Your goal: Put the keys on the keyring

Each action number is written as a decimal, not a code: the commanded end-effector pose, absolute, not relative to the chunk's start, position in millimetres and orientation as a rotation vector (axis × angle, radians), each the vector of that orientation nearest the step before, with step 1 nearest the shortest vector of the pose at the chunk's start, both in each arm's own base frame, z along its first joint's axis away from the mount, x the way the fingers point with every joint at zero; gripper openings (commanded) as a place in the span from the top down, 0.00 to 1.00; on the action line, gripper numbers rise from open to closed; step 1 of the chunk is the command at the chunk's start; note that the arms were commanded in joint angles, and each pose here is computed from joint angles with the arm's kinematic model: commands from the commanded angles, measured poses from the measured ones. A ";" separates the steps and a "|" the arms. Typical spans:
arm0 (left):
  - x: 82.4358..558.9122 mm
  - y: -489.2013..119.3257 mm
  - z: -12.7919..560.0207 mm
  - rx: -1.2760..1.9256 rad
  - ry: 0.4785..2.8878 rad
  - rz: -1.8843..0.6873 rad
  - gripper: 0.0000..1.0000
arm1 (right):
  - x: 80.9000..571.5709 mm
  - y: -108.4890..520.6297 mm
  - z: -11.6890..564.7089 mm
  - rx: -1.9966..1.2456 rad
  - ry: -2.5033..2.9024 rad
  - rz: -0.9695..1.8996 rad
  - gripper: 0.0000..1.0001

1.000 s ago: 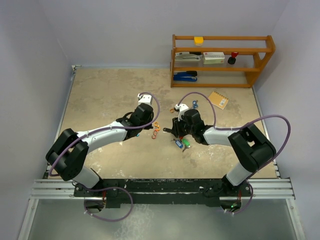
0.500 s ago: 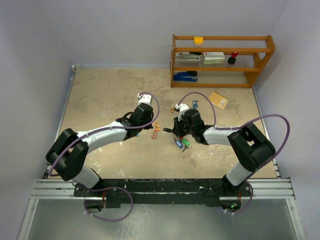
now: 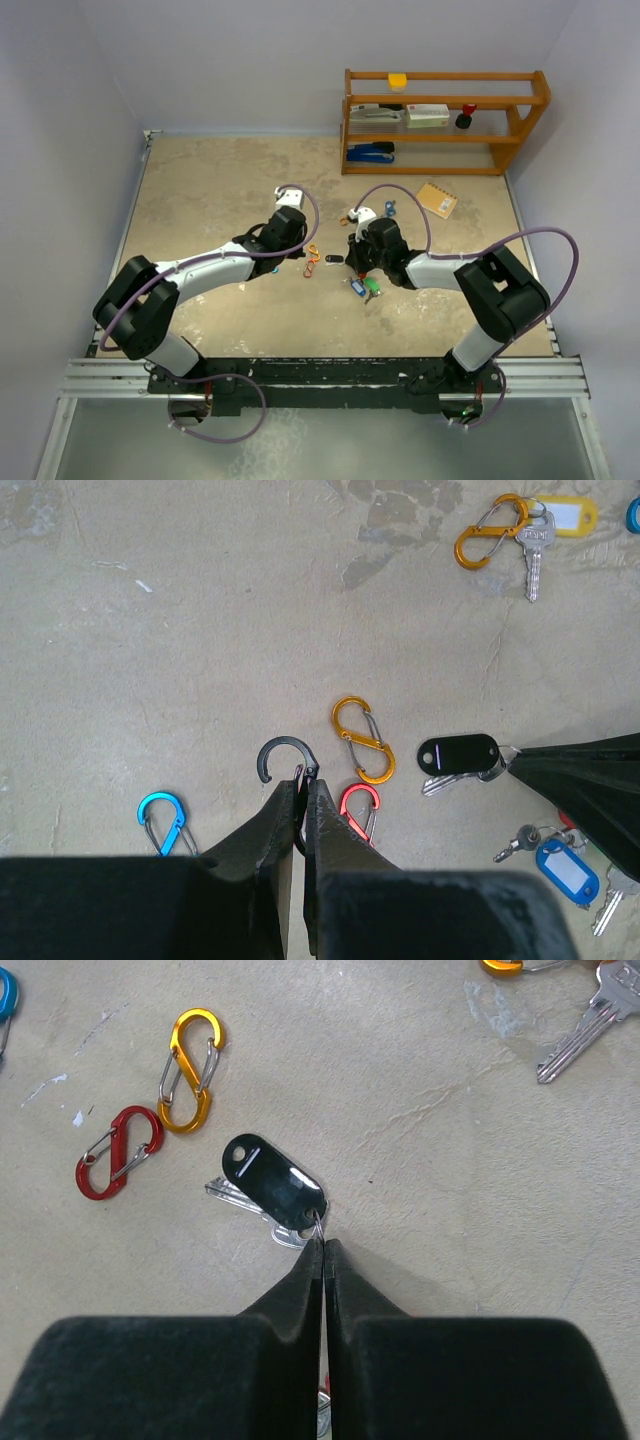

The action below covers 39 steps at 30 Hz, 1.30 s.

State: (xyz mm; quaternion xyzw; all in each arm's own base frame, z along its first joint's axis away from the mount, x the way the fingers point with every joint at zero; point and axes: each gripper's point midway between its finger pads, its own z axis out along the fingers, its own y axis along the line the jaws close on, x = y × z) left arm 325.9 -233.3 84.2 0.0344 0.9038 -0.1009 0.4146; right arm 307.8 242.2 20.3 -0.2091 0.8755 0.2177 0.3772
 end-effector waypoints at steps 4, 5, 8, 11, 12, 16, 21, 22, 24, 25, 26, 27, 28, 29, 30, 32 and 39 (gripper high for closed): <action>333.6 -238.0 90.4 0.065 2.237 -0.283 1.00 | 324.5 242.3 48.0 -0.551 2.110 0.515 1.00; 333.7 -238.5 90.8 0.066 2.236 -0.286 1.00 | 324.0 242.0 50.8 -0.553 2.099 0.517 1.00; 334.8 -241.1 92.7 0.067 2.231 -0.301 1.00 | 322.1 241.4 60.8 -0.560 2.060 0.524 1.00; 335.8 -245.3 95.0 0.073 2.227 -0.323 1.00 | 320.5 241.3 68.1 -0.570 2.034 0.529 1.00; 336.0 -247.3 95.0 0.077 2.227 -0.331 1.00 | 319.8 241.3 69.9 -0.572 2.028 0.531 1.00; 337.3 -257.8 101.4 0.096 2.215 -0.385 1.00 | 317.4 242.5 76.6 -0.588 2.004 0.542 1.00; 338.6 -268.8 104.9 0.117 2.214 -0.433 1.00 | 315.7 245.4 80.5 -0.606 1.988 0.557 1.00; 339.1 -271.4 105.7 0.120 2.213 -0.446 1.00 | 315.0 246.7 81.4 -0.609 1.985 0.562 1.00; 340.2 -277.2 108.2 0.127 2.209 -0.467 1.00 | 314.2 248.6 81.8 -0.618 1.979 0.568 1.00; 340.9 -280.3 111.0 0.130 2.204 -0.481 1.00 | 314.0 249.1 81.6 -0.620 1.980 0.569 1.00; 341.1 -283.5 112.1 0.135 2.202 -0.488 1.00 | 313.6 250.4 82.4 -0.624 1.977 0.573 1.00; 341.6 -286.3 112.8 0.141 2.200 -0.491 1.00 | 313.2 251.3 83.1 -0.626 1.974 0.576 1.00; 342.4 -289.5 114.1 0.145 2.198 -0.496 1.00 | 313.4 252.7 84.6 -0.629 1.969 0.580 1.00; 343.1 -292.9 115.3 0.151 2.195 -0.503 1.00 | 312.7 253.3 84.6 -0.633 1.967 0.582 1.00; 343.4 -296.3 114.9 0.159 2.197 -0.509 1.00 | 312.4 254.3 85.3 -0.635 1.965 0.585 1.00; 344.3 -304.3 116.8 0.172 2.195 -0.529 1.00 | 311.3 255.3 85.9 -0.643 1.961 0.588 1.00; 342.5 -322.7 112.7 0.209 2.201 -0.554 1.00 | 309.0 257.9 96.7 -0.655 1.920 0.598 1.00</action>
